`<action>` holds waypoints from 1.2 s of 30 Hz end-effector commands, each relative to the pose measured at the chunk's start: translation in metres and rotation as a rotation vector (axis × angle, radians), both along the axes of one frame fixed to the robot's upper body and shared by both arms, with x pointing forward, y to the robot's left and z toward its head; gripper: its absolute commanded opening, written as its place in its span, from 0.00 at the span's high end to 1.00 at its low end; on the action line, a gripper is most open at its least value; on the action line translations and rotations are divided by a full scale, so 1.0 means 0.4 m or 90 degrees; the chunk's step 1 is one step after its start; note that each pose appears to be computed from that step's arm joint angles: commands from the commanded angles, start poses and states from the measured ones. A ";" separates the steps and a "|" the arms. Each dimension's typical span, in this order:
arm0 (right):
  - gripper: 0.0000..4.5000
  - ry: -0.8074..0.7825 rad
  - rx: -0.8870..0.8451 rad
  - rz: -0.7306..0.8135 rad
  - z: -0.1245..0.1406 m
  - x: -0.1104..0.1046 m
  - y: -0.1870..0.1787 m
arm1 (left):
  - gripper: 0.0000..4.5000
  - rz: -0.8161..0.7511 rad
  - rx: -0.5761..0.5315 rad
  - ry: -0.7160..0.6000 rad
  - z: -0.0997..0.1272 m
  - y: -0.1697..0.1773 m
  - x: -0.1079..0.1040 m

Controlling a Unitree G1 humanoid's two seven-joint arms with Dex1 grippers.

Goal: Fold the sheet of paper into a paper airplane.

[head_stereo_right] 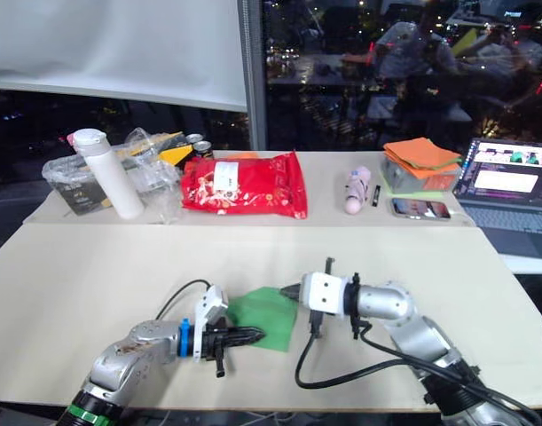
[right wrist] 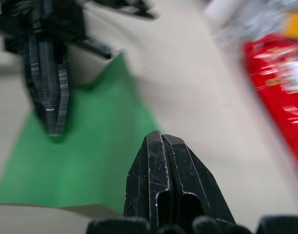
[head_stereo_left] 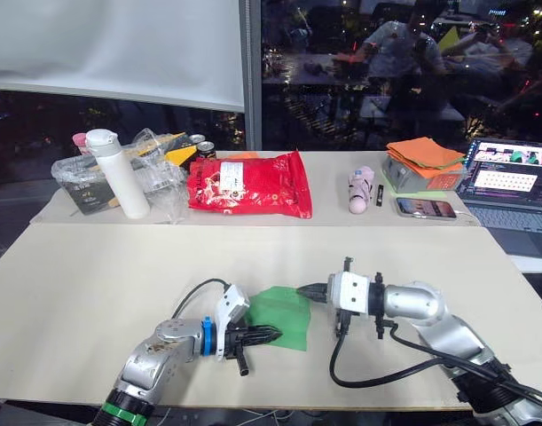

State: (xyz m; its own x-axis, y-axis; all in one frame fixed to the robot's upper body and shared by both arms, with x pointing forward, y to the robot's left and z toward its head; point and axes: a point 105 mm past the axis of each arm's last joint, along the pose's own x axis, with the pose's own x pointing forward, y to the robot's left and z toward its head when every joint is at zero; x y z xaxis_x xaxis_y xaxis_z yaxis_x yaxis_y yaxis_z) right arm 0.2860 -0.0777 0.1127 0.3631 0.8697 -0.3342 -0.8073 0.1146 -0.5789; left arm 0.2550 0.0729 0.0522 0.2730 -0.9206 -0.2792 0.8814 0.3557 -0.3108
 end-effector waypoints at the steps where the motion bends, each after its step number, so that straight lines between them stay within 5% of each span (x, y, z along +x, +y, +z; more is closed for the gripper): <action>1: 0.99 -0.005 -0.012 0.006 0.006 0.004 0.021 | 0.99 0.016 -0.017 0.004 0.018 -0.009 -0.001; 16: 0.99 0.139 -0.001 0.059 -0.018 -0.051 0.050 | 0.99 0.043 -0.029 0.051 0.036 -0.018 -0.012; 22: 0.99 0.076 0.050 0.013 0.050 0.012 0.056 | 0.99 0.045 -0.029 0.061 0.042 -0.013 -0.017; 26: 0.99 0.053 0.006 -0.003 0.032 0.054 0.047 | 0.99 0.049 -0.030 0.064 0.049 -0.013 -0.015; 36: 0.99 0.084 -0.038 0.049 -0.031 0.031 0.063 | 0.99 0.062 -0.029 0.076 0.053 -0.014 -0.014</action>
